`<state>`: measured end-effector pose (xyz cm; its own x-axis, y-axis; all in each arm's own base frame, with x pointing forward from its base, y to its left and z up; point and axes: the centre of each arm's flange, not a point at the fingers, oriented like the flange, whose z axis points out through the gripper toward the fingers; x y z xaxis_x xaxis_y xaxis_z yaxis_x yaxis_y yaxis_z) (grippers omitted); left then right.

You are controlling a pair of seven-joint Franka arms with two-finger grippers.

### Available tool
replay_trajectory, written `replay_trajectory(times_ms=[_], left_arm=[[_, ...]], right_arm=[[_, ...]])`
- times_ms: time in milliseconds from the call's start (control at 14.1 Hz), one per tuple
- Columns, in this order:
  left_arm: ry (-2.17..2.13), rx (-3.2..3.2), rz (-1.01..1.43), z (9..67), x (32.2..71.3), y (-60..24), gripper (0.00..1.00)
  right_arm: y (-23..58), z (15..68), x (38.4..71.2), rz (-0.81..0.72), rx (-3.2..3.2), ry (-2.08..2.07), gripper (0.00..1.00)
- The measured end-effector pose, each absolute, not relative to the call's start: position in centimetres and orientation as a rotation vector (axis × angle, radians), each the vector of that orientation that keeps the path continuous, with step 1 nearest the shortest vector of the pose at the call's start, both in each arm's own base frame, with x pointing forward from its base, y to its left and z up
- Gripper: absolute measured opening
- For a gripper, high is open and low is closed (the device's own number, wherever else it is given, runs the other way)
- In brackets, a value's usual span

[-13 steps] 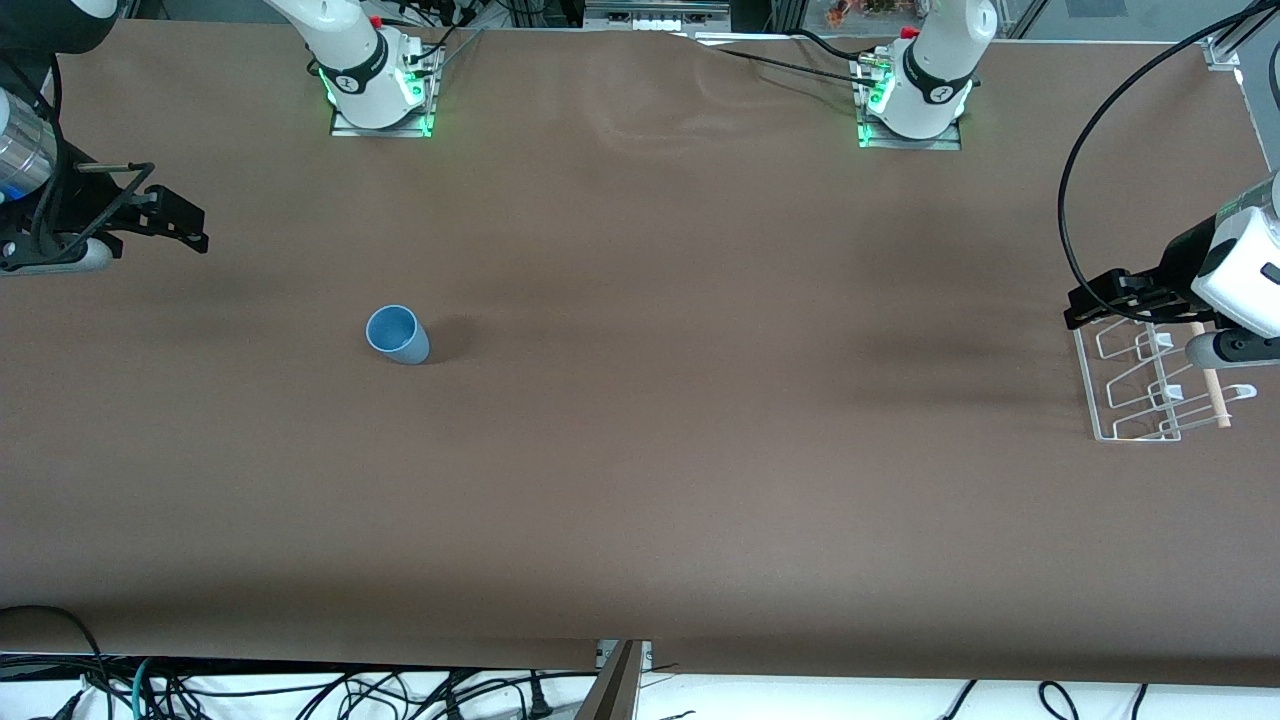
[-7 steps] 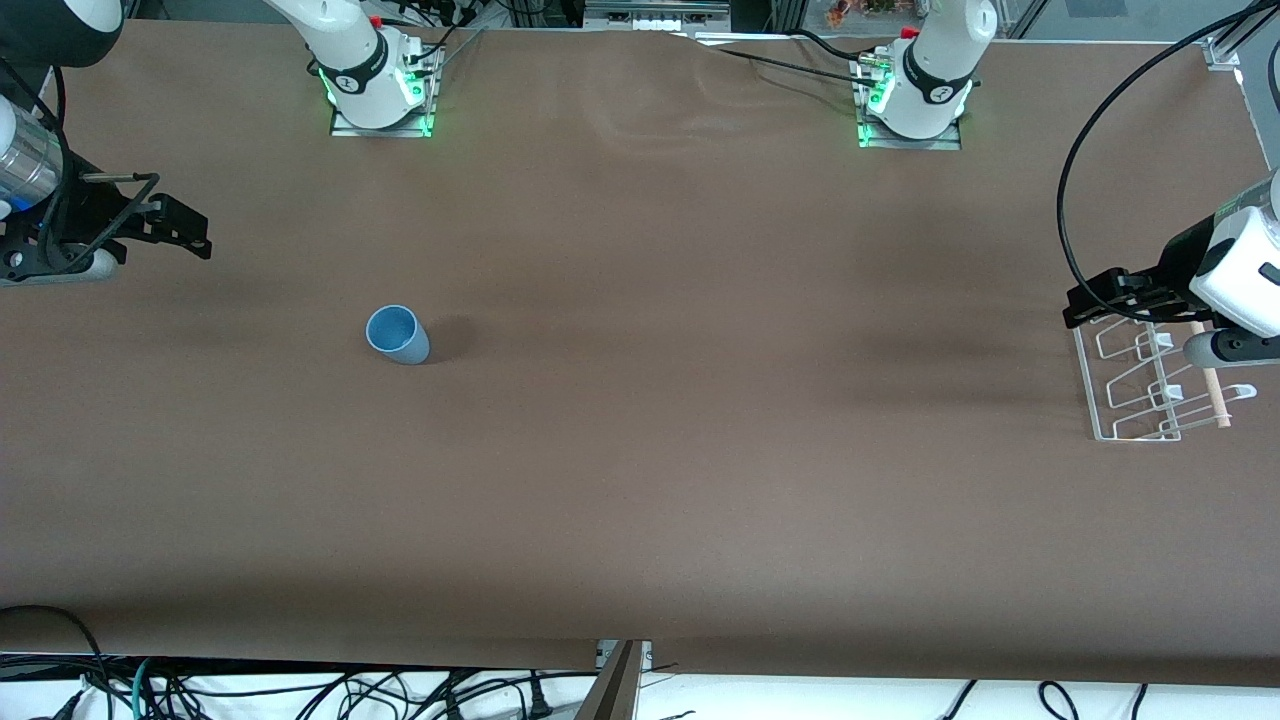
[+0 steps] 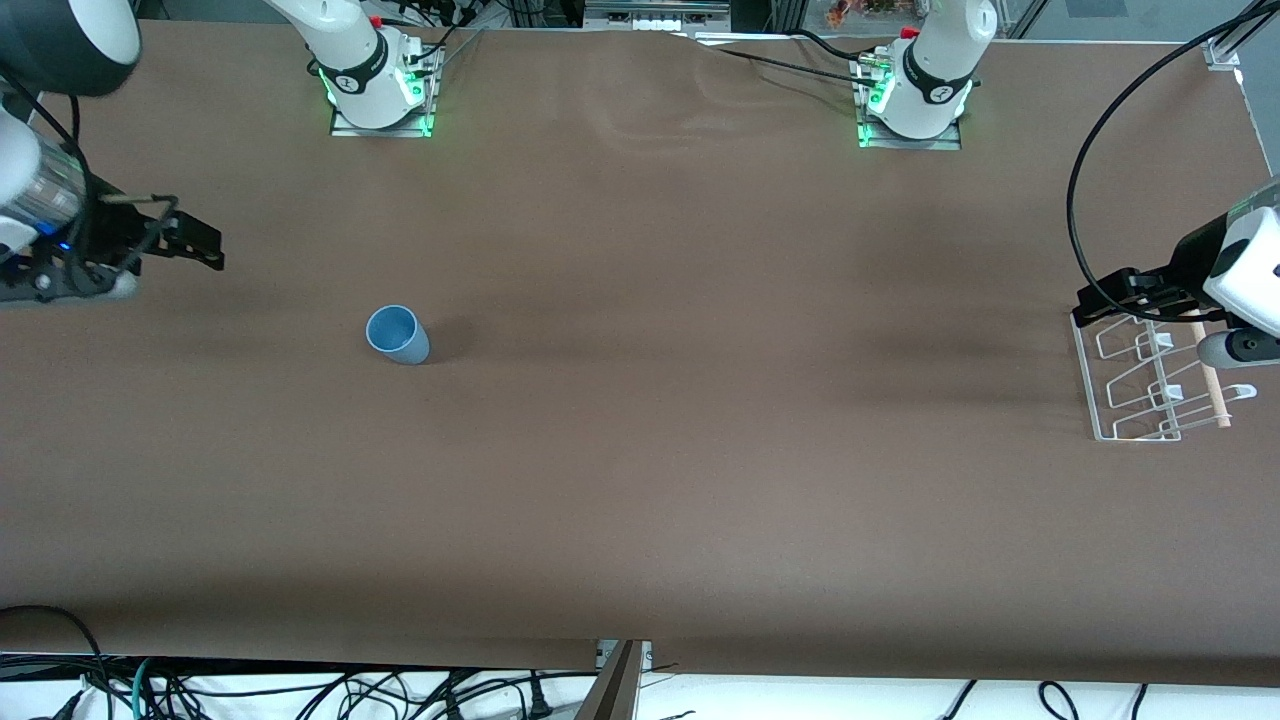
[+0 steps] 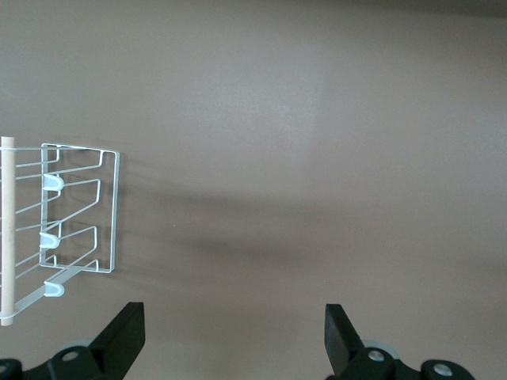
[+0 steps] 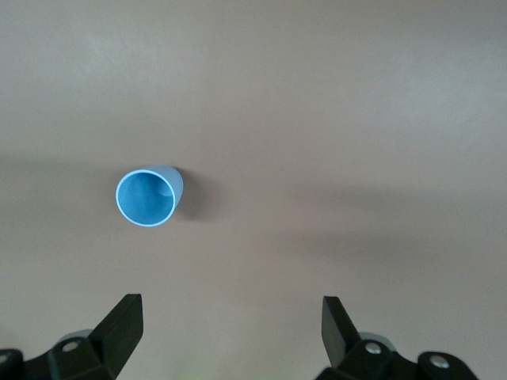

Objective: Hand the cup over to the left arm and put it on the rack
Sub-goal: 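Move the right gripper down over the light blue cup, then grasp the blue cup rim with the right gripper and lift it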

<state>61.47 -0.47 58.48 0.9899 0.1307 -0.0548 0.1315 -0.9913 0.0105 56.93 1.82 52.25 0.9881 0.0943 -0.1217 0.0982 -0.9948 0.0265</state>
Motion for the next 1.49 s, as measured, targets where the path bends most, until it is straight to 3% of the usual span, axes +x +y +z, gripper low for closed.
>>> replay_trajectory(times_ms=[355, 711, 1350, 1492], left_arm=[[0.204, 3.12, -0.098, 58.7, 61.2, -0.5, 1.0], [0.202, 3.121, -0.121, 58.7, 61.0, -0.6, 1.0], [0.198, 3.122, -0.125, 59.0, 60.7, -0.7, 1.0], [0.198, 3.122, -0.128, 59.0, 60.7, -0.7, 1.0]], right_arm=[[8.6, 39.0, 59.5, -0.242, 3.069, 0.064, 1.0], [9.4, 29.4, 58.2, -0.404, 3.026, 0.061, 1.0], [10.0, 24.3, 56.9, -0.519, 3.001, 0.079, 1.0], [10.5, 23.2, 56.8, -0.537, 2.998, 0.092, 0.85]])
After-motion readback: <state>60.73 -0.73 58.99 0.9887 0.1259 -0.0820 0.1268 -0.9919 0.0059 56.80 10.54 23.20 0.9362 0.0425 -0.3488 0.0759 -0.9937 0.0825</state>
